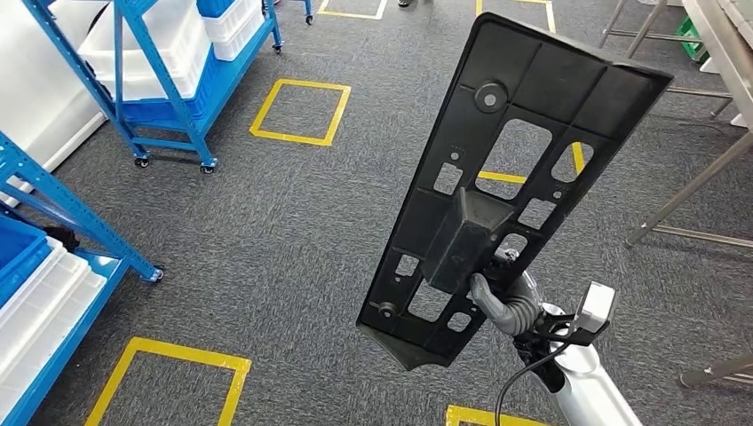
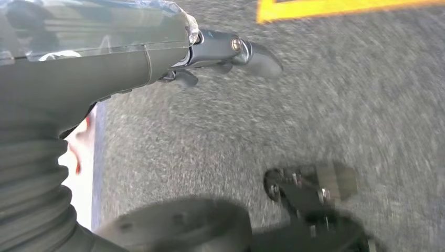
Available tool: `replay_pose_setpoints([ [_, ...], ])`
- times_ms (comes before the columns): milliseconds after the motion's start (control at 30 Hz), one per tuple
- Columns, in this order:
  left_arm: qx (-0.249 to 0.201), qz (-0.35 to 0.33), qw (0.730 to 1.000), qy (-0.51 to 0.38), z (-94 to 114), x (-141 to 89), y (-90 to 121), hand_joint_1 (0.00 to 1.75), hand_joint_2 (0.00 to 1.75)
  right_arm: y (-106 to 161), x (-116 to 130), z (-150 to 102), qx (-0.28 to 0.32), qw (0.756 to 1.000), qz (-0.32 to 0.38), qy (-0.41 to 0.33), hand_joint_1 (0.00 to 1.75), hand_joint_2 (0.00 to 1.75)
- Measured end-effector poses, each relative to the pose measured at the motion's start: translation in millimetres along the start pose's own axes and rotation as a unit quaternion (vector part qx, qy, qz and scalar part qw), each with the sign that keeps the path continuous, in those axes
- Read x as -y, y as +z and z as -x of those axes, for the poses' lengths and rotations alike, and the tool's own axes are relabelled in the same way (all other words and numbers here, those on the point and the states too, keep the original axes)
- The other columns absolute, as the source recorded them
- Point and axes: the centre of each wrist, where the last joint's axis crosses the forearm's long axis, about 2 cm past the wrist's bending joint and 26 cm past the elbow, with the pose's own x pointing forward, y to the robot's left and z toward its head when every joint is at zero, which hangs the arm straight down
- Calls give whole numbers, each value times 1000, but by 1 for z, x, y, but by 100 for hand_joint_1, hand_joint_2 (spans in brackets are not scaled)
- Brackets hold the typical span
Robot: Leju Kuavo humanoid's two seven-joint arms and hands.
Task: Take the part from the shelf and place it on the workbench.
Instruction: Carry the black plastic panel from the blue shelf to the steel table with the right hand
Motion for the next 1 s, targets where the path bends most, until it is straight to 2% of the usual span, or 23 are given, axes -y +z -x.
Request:
replay_pose_setpoints([
  [133, 17, 1, 999, -31, -2, -1, -1, 0, 175, 13, -5, -6, 1, 1000, 23, 10, 175, 175],
  [267, -7, 9, 998, -55, -9, -3, -3, 0, 175, 41, -20, -16, -2, 998, 55, 25, 175, 175],
  [467, -17, 11, 998, -66, -9, -6, -4, 0, 175, 52, -30, -27, 5, 997, 70, 30, 175, 175],
  [667, -85, 38, 993, -77, -14, -11, -7, 0, 175, 58, -38, -33, 2, 995, 84, 46, 175, 175],
  [767, -100, 40, 991, -80, -11, -15, -8, 0, 175, 62, -43, -34, 0, 995, 90, 50, 175, 175],
  [933, -70, 33, 993, -84, -5, -18, -8, 0, 175, 62, -43, -36, 14, 994, 93, 56, 175, 175],
  [1000, -41, 22, 995, -84, -5, -20, -9, 0, 175, 62, -44, -36, 18, 994, 93, 58, 175, 175],
])
